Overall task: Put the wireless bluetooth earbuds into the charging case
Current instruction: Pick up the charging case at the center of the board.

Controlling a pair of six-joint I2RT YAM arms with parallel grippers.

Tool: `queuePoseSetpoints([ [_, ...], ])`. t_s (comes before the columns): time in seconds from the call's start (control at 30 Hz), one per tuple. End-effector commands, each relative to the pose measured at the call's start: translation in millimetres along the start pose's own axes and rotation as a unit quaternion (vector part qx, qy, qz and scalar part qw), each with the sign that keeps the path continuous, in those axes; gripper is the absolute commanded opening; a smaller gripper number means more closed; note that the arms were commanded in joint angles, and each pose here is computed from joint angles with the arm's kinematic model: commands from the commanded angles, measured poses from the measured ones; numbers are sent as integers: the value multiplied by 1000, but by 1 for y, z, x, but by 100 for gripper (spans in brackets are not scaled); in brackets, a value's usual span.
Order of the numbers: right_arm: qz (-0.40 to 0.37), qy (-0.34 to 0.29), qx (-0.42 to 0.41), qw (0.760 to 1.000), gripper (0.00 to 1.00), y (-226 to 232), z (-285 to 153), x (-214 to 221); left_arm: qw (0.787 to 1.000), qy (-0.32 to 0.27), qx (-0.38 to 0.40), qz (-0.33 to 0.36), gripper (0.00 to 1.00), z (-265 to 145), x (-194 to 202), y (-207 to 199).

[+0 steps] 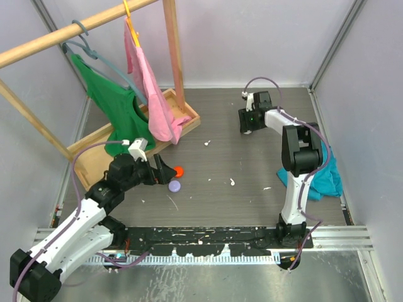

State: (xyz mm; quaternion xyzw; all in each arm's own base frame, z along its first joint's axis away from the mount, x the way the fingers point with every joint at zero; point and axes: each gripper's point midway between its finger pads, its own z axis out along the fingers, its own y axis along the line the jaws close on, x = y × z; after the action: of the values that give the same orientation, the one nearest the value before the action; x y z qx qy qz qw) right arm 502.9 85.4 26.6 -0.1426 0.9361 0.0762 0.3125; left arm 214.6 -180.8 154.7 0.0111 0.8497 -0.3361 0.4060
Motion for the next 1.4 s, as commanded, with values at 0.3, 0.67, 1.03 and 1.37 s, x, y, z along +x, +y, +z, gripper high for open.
queuePoseSetpoints([
  [0.3, 18, -49, -4, 999, 44, 151, -97, 38, 992, -65, 93, -61, 92, 0, -11, -27],
  [0.67, -19, -214, -133, 967, 44, 259, -174, 55, 982, -98, 137, -86, 88, 4, -9, -43],
  [1.03, -46, -331, -252, 908, 45, 296, -223, 62, 975, -106, 186, -51, 75, 19, -16, -91],
  [1.37, -80, -361, -294, 881, 45, 310, -235, 69, 970, -116, 207, -46, 67, 25, -28, -107],
])
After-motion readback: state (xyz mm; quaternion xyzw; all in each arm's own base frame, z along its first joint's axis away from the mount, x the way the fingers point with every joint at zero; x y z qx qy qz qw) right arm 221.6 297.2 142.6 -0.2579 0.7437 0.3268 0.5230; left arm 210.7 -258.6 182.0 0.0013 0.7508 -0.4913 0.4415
